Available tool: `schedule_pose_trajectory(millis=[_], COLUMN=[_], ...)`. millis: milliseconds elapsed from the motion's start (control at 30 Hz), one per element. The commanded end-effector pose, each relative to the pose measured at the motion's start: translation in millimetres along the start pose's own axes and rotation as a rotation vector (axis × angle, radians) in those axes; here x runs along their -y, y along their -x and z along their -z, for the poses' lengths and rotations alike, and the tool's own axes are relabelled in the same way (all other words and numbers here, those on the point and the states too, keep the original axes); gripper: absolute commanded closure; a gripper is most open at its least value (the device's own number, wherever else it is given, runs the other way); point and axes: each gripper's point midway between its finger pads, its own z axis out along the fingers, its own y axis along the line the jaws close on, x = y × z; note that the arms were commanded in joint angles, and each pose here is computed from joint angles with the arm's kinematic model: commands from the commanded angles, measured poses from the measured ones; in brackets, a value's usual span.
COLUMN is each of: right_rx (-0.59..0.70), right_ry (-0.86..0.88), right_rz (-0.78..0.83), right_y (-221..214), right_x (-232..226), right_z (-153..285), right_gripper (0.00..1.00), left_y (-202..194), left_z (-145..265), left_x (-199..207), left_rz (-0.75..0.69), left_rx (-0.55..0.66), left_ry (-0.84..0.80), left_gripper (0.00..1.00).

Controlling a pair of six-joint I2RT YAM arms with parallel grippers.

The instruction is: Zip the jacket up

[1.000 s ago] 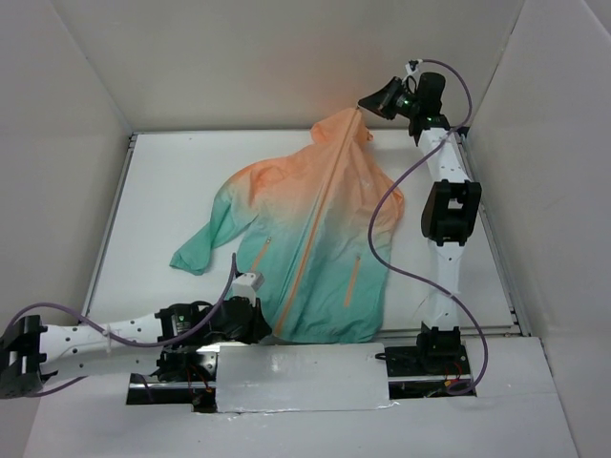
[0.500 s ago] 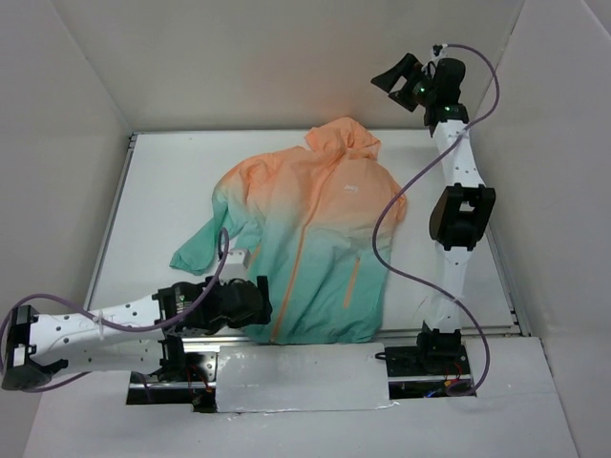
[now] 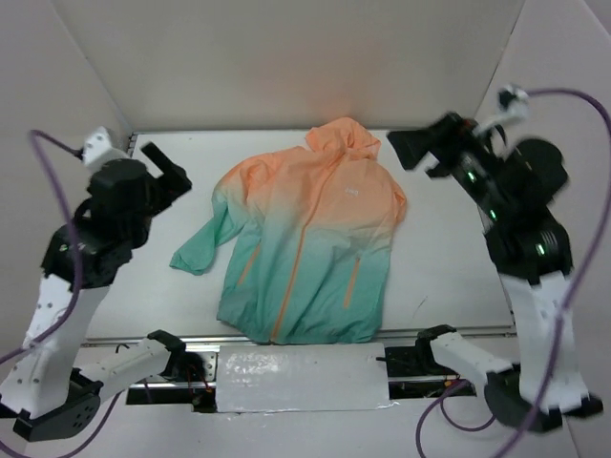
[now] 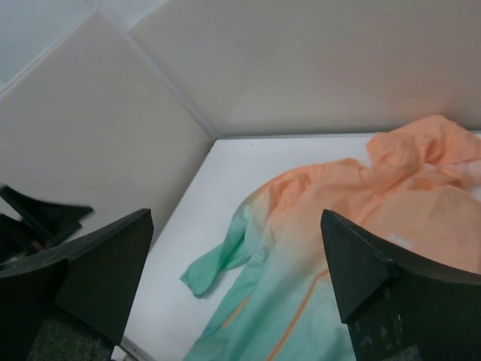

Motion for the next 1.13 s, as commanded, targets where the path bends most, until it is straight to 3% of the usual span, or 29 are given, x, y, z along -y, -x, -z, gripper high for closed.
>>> schedule_pose_trajectory(millis=[0, 33, 133, 267, 433, 700, 1100], right_rx=[0.005, 0.102, 0.173, 0.150, 0.136, 0.098, 0.097], right_ry=[-0.145, -0.142, -0.172, -0.250, -0.290, -0.318, -0.303], right_rz=[0.004, 0.021, 0.034, 0.063, 0.104, 0.081, 0.082], right_y=[-27.3, -14.1, -21.7, -41.3, -62.5, -90.0, -90.6], right_x=[25.4, 15.7, 15.0, 23.9, 32.6, 51.7, 50.1], right_z=[66.8, 106.2, 167.3, 220.8, 261.9, 266.1, 262.5], right_gripper=[0.00, 0.00, 0.00, 0.00, 0.00, 0.00, 0.00], left_y=[68.7, 73.4, 90.5, 96.5, 72.0, 21.6, 17.1], left_z=[40.4, 46.7, 71.7, 101.4, 123.5, 109.7, 102.7], left_x=[-12.9, -19.4, -45.3, -80.2, -116.2, -137.4, -131.4], left_rz=[-0.049, -0.054, -0.059, -0.094, -0.103, -0.131, -0.149], left_rx=[0.168, 0.182, 0.262, 0.334, 0.341, 0.248, 0.215], left_ry=[0.020, 0.037, 0.078, 0.103, 0.067, 0.062, 0.065], left_gripper=[0.01, 0.01, 0.01, 0.01, 0.01, 0.01, 0.01])
